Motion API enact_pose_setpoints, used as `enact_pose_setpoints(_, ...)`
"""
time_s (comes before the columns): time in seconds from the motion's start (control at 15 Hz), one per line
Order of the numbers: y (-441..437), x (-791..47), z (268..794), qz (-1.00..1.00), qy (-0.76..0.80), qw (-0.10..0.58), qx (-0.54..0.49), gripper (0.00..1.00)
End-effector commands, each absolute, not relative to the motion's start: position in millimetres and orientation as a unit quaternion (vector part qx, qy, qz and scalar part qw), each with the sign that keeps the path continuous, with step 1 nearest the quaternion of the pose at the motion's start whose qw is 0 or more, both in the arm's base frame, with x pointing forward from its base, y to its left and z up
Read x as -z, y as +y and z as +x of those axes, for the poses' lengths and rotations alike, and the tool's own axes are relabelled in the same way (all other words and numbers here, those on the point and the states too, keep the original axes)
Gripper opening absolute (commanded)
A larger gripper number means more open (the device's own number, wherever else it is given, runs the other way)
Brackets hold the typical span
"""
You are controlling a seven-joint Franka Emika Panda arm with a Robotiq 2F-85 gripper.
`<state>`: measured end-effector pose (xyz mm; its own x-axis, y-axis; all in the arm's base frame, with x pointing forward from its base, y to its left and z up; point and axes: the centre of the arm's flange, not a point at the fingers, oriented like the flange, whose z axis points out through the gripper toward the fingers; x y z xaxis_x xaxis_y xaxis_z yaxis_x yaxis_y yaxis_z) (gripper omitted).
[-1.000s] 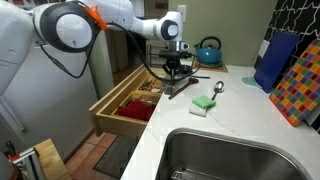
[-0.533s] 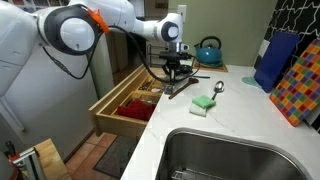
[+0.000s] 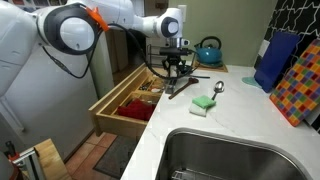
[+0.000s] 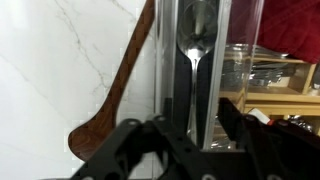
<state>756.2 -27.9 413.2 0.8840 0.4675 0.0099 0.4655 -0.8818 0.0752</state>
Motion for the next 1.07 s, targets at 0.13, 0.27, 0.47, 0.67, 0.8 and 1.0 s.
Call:
enact_pose_setpoints(0.13,-29.0,-416.0,757.1,0.973,0.229,0.029,-0.025,0.07)
enact_pose_setpoints(0.27,-28.3,-417.6,756.2,0.973,0.228,0.03,-0.026,0.03)
enact_pose_setpoints(0.47,-22.3,-437.6,744.9,0.974,0.219,0.038,-0.045,0.22)
enact_pose_setpoints(0.67,-8.7,-473.6,728.6,0.975,0.196,0.046,-0.09,0.5)
enact_pose_setpoints(0.8,4.3,-497.8,716.2,0.98,0.149,0.054,-0.121,0.65)
enact_pose_setpoints(1.0,9.8,-517.1,706.1,0.987,0.065,0.09,-0.118,0.87)
